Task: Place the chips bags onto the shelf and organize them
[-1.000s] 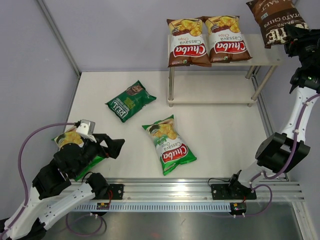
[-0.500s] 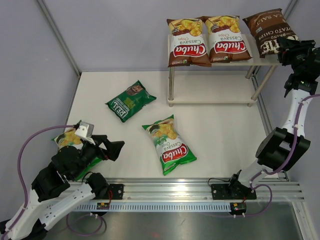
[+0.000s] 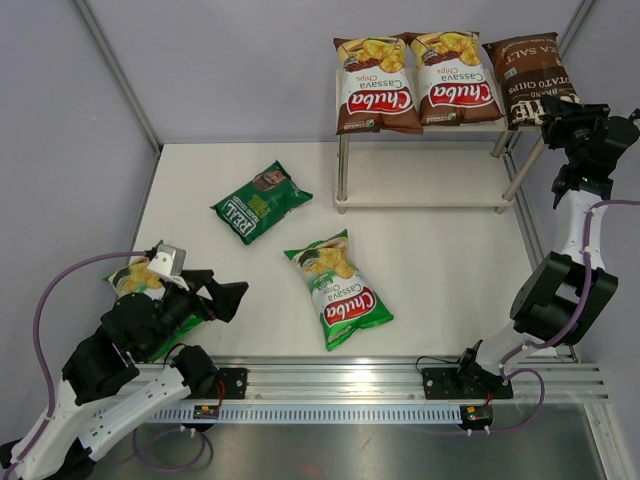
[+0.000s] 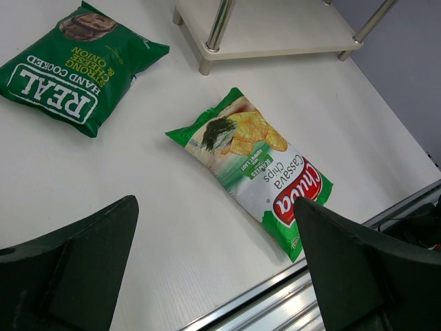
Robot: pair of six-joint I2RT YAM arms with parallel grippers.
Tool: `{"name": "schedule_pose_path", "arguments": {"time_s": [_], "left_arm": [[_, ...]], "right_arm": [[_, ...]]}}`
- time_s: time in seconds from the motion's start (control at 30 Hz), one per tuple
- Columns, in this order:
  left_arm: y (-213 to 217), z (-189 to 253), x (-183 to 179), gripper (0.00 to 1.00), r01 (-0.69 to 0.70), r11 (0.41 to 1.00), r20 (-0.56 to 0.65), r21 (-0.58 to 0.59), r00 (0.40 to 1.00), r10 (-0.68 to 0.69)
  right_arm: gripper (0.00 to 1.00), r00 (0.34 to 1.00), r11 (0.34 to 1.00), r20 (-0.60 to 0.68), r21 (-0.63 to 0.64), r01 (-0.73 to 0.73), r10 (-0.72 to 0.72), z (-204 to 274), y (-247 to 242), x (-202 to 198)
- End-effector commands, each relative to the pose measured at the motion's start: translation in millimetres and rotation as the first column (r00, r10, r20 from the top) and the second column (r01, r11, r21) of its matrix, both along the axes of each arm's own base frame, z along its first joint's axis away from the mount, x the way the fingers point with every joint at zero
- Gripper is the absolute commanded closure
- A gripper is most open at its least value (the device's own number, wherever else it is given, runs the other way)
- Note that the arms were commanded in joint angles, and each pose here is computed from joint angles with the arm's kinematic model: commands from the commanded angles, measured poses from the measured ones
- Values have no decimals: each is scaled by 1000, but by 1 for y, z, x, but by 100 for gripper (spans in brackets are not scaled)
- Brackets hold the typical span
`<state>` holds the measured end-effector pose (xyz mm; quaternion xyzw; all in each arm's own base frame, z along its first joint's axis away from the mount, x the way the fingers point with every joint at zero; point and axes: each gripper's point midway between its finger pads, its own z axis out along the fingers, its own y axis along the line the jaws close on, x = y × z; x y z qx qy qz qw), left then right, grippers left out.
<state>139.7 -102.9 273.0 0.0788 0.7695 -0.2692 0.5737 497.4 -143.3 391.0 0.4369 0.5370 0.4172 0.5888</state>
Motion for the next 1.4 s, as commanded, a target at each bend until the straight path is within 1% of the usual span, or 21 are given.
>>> {"name": "schedule_pose_path", "arguments": {"time_s": [0.0,0.2,0.27,0.4,0.5,0.63,0.7,0.77,0.8,0.87,0.9,0.93,1.0,1.07,1.1,1.17,1.2,1.23,1.33,1.37], "left_arm": [[-4,8,2,1,12,1000,33,-23,999,-12],[-3,8,2,1,11,1000,34,-27,999,-10],[-3,8,1,1,11,1000,33,-26,999,-10],[-3,8,1,1,11,1000,33,-26,999,-10],[-4,8,1,1,13,999,34,-29,999,-12],[-3,7,1,1,10,1000,32,-27,999,-9],[-3,8,1,1,9,1000,36,-30,999,-8],[-3,8,1,1,10,999,36,-30,999,-9],[-4,8,1,1,12,1000,35,-28,999,-11],[-4,8,1,1,12,999,36,-29,999,-11],[-4,8,1,1,14,1000,36,-27,999,-13],[-4,8,1,1,15,1000,36,-27,999,-14],[-5,7,2,1,15,1000,32,-25,999,-14],[-4,8,1,1,15,1000,34,-27,999,-14],[-4,8,1,1,15,1000,35,-26,999,-14],[-4,8,1,1,14,1000,35,-28,999,-13],[-4,8,1,1,15,1000,36,-27,999,-14],[-5,8,1,1,17,1000,33,-25,999,-16],[-5,8,1,1,18,1000,33,-25,999,-18],[-5,8,1,1,17,1000,34,-26,999,-16]], "right_arm": [[62,995,999,98,-50,2,3,37,15,-10],[61,997,998,74,-54,-21,25,36,21,-6],[59,998,999,68,-52,-5,9,35,19,-7],[59,998,998,56,-61,-27,31,34,27,-3],[58,999,998,40,-65,-4,7,30,28,0],[56,999,998,34,-55,-17,19,28,35,4],[52,1000,998,28,-63,5,-3,28,33,2],[46,999,997,24,-67,23,-22,28,31,2],[46,1000,997,21,-68,23,-22,27,31,2],[42,999,996,20,-84,27,-26,30,30,1],[34,1000,996,16,-86,28,-27,31,31,-1],[32,999,995,9,-88,37,-37,30,29,-1],[29,999,993,-9,-108,38,-39,32,30,-5],[26,997,985,-26,-158,65,-70,36,26,-8],[24,995,985,-69,-162,65,-77,29,26,-11],[19,990,975,-86,-205,92,-111,32,20,-16],[16,986,973,-114,-211,93,-119,28,20,-19],[11,984,964,-118,-244,105,-137,31,16,-21],[10,979,957,-155,-277,84,-130,28,18,-24],[10,979,947,-154,-310,84,-137,35,16,-25]]}}
